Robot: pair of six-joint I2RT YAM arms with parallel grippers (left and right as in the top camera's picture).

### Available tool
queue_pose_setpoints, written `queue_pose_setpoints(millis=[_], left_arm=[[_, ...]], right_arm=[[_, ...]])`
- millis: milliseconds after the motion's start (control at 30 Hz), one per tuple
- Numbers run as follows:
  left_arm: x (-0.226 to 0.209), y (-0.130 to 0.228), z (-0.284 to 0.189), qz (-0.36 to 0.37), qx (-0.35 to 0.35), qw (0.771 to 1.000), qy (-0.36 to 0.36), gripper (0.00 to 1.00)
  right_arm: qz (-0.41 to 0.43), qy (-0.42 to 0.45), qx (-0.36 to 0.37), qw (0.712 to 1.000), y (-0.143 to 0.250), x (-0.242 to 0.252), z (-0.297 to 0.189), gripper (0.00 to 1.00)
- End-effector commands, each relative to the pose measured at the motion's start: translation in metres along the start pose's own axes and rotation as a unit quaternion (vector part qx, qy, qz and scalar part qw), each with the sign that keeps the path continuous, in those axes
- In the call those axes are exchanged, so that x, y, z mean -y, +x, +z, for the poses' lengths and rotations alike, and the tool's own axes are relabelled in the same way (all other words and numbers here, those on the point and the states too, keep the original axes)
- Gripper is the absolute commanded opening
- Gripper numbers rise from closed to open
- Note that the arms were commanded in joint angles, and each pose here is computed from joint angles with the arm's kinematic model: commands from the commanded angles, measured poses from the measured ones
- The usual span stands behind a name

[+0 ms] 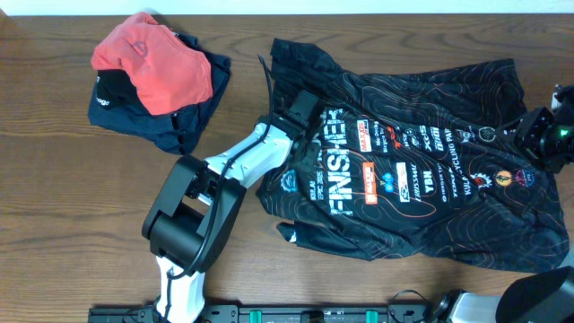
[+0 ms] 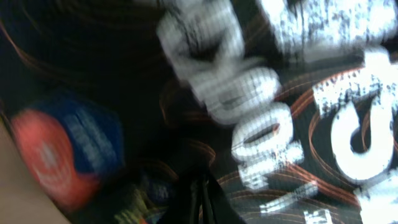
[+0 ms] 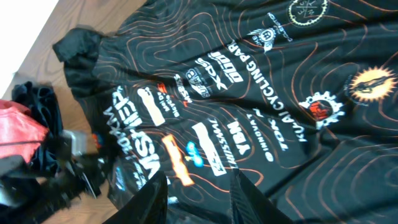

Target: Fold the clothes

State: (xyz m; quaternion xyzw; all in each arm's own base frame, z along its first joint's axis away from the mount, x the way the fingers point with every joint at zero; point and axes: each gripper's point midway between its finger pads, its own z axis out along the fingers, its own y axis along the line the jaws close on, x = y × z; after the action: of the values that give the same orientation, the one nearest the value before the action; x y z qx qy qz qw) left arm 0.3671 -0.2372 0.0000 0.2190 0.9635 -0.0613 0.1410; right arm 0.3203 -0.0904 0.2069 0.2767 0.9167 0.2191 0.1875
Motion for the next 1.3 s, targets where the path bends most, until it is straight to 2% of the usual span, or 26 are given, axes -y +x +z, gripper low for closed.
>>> queue_pose_setpoints(millis=[0, 133, 300, 433, 500, 533, 633, 667, 833, 933, 1033, 1167, 1267], left_arm=[[-0.04, -0.015, 0.023, 0.025, 0.028, 0.998, -0.055, 0.06], [-0.066, -0.058, 0.019, -0.004, 0.114, 0.992, -0.063, 0.06], [-0.106, -0.112, -0.016, -0.07, 0.189, 0.977, -0.068, 0.07], [-0.125, -0.139, -0.056, -0.089, 0.199, 0.974, -0.061, 0.06], [-0.13, -0.141, -0.077, -0.094, 0.186, 0.976, -0.063, 0.11], [-0.13, -0.139, -0.087, -0.096, 0.176, 0.978, -0.064, 0.17], [-0.124, -0.117, -0.114, -0.099, 0.125, 0.985, -0.063, 0.64], [-0.121, -0.105, -0.122, -0.099, 0.103, 0.988, -0.059, 0.73], [-0.109, -0.031, -0.14, -0.122, -0.033, 0.991, -0.054, 0.72], [-0.093, 0.015, -0.139, -0.175, -0.126, 0.976, -0.031, 0.72], [-0.06, 0.049, -0.132, -0.193, -0.198, 0.96, 0.044, 0.66], [-0.028, 0.087, -0.112, -0.202, -0.262, 0.939, 0.1, 0.6], [-0.01, 0.115, -0.096, -0.193, -0.296, 0.929, 0.109, 0.6]], right_arm=[[-0.019, 0.007, 0.007, 1.0, 0.002, -0.002, -0.004, 0.32], [-0.017, 0.007, 0.004, 1.0, 0.003, -0.002, -0.004, 0.31], [-0.015, 0.008, 0.0, 1.0, 0.005, -0.002, -0.004, 0.31], [-0.015, 0.008, 0.0, 1.0, 0.005, -0.002, -0.004, 0.31], [-0.015, 0.01, 0.0, 1.0, 0.005, -0.001, -0.004, 0.32], [-0.015, 0.015, 0.001, 1.0, 0.005, 0.001, -0.004, 0.33], [-0.014, 0.037, 0.002, 0.999, 0.005, 0.008, -0.005, 0.37], [-0.013, 0.039, 0.002, 0.999, 0.005, 0.009, -0.005, 0.38], [-0.008, 0.048, 0.004, 0.999, 0.004, 0.012, -0.005, 0.42], [0.007, 0.075, 0.008, 0.997, 0.003, 0.021, -0.006, 0.45], [0.016, 0.092, 0.011, 0.996, 0.002, 0.027, -0.007, 0.49], [0.017, 0.092, 0.008, 0.996, 0.004, 0.028, -0.006, 0.5], [0.019, 0.092, 0.005, 0.996, 0.005, 0.029, -0.005, 0.5]])
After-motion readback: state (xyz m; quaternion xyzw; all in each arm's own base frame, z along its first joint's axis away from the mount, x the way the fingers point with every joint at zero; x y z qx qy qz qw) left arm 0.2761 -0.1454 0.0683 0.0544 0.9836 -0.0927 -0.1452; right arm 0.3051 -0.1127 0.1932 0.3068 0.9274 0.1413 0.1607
